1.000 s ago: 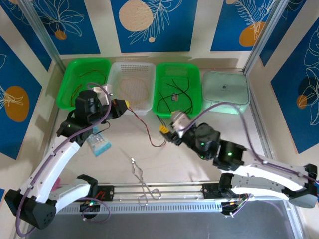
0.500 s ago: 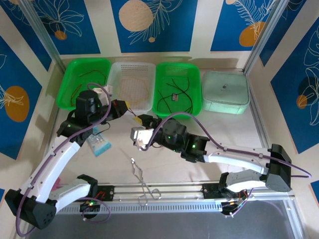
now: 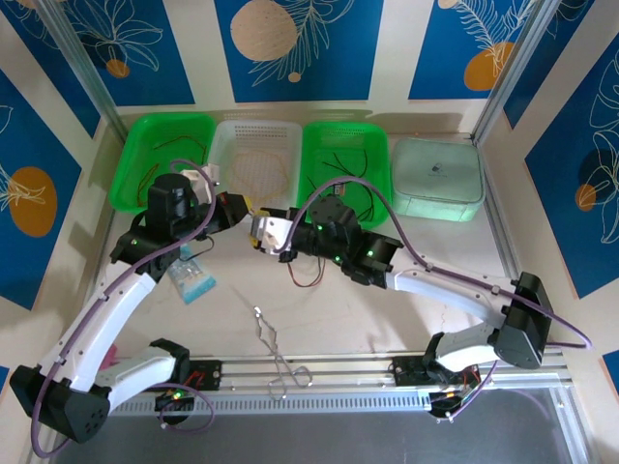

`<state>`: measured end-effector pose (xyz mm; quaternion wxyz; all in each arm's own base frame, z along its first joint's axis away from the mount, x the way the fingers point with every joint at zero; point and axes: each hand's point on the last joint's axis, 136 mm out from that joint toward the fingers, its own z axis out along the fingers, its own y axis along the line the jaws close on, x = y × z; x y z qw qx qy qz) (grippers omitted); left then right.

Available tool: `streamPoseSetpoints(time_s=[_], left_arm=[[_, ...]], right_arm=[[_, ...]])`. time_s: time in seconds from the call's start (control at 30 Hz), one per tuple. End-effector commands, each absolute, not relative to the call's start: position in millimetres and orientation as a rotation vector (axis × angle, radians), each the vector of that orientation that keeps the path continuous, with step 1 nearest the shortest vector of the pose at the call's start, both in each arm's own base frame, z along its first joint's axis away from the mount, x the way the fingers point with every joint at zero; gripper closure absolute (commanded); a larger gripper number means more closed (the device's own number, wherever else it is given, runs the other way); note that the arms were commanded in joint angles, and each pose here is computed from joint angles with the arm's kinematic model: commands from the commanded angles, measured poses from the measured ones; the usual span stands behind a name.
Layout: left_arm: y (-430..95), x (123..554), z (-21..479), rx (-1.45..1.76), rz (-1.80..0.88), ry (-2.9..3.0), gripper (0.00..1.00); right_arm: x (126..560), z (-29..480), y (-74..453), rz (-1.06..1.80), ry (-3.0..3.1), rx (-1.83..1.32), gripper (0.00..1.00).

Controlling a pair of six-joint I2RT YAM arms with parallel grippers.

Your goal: Untangle the cables

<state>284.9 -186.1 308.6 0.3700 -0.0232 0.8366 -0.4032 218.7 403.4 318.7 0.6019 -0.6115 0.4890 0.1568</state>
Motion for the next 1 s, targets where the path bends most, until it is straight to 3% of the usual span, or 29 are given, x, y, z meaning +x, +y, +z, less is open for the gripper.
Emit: streamPoseSetpoints(time_s=[0.0, 0.97], left_arm=[[-192, 280, 327, -0.037, -1.080, 2.117, 1.00], [-193, 282, 325, -0.035, -1.074, 2.132, 1.00]], right_arm=[[225, 315, 411, 0.330, 1.135, -1.434, 0.65], [279, 316, 416, 0.103, 1.141, -1.273, 0.68]])
